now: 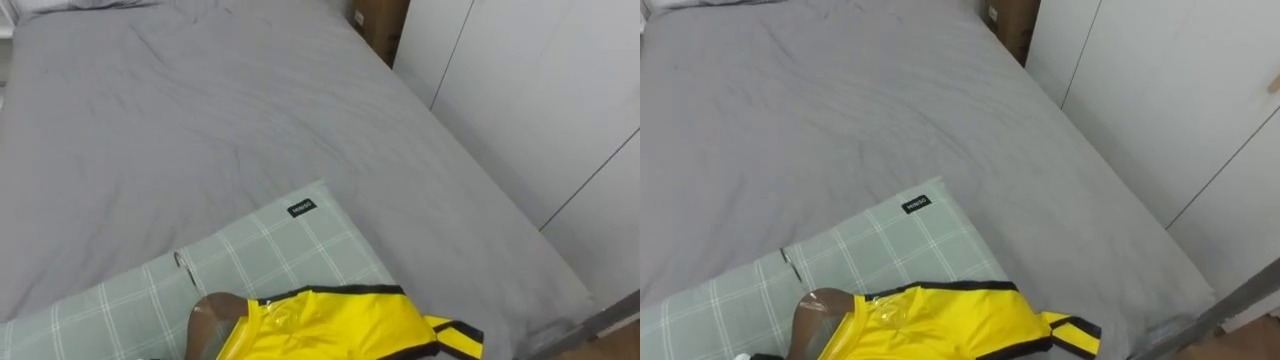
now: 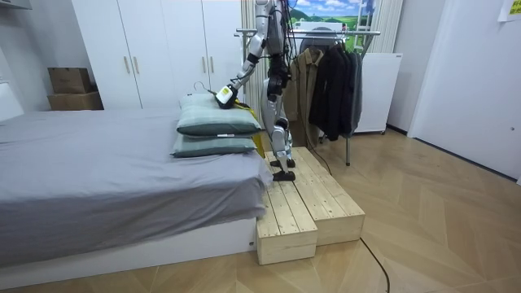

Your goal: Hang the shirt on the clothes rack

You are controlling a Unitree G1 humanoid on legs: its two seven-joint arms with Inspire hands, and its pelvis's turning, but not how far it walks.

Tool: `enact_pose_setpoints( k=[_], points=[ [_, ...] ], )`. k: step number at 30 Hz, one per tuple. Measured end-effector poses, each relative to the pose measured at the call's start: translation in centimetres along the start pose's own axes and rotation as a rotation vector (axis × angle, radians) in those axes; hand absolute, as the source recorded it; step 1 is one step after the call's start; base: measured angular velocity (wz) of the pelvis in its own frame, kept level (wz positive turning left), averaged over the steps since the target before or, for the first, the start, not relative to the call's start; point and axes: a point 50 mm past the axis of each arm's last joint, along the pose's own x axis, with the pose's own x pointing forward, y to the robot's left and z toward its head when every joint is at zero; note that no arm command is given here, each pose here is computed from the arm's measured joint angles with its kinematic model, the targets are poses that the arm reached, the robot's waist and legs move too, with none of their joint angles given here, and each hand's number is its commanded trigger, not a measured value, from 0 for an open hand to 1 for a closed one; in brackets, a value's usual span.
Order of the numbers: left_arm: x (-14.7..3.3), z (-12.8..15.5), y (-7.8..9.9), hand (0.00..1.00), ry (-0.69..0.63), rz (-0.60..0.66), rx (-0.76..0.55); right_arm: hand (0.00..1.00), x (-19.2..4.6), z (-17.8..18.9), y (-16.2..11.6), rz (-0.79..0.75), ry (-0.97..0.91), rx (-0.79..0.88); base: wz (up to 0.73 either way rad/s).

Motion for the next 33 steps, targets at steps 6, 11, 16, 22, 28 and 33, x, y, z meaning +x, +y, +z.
enact_pose_setpoints(
  k=[6,11,16,22,28,33],
  points=[
    [-0.4,-0.6,-0.7,1.0,0.026,-0.039,-0.048,0.0,-0.1,-0.2,-0.1,0.004,-0.003,-0.002,0.0],
    [-0.7,-1.2,-1.2,1.0,0.057,-0.081,-0.109,0.0,-0.2,-0.3,-0.2,0.004,-0.012,0.008,0.0],
    [-0.7,-0.8,-1.3,1.0,0.044,-0.088,-0.185,0.0,-0.4,-0.7,-0.5,0.001,-0.022,0.033,0.0],
    [-0.5,1.5,-0.6,1.0,-0.065,-0.085,-0.226,0.0,-0.6,-1.3,-0.8,-0.002,-0.036,0.064,0.0],
    [-1.0,2.8,-0.2,1.0,-0.154,-0.071,-0.278,0.0,-0.7,-1.4,-0.9,-0.007,-0.046,0.073,0.0],
    [-1.2,4.4,0.3,1.0,-0.231,-0.062,-0.292,0.0,-0.7,-1.4,-1.0,-0.007,-0.049,0.076,0.02]
  ],
)
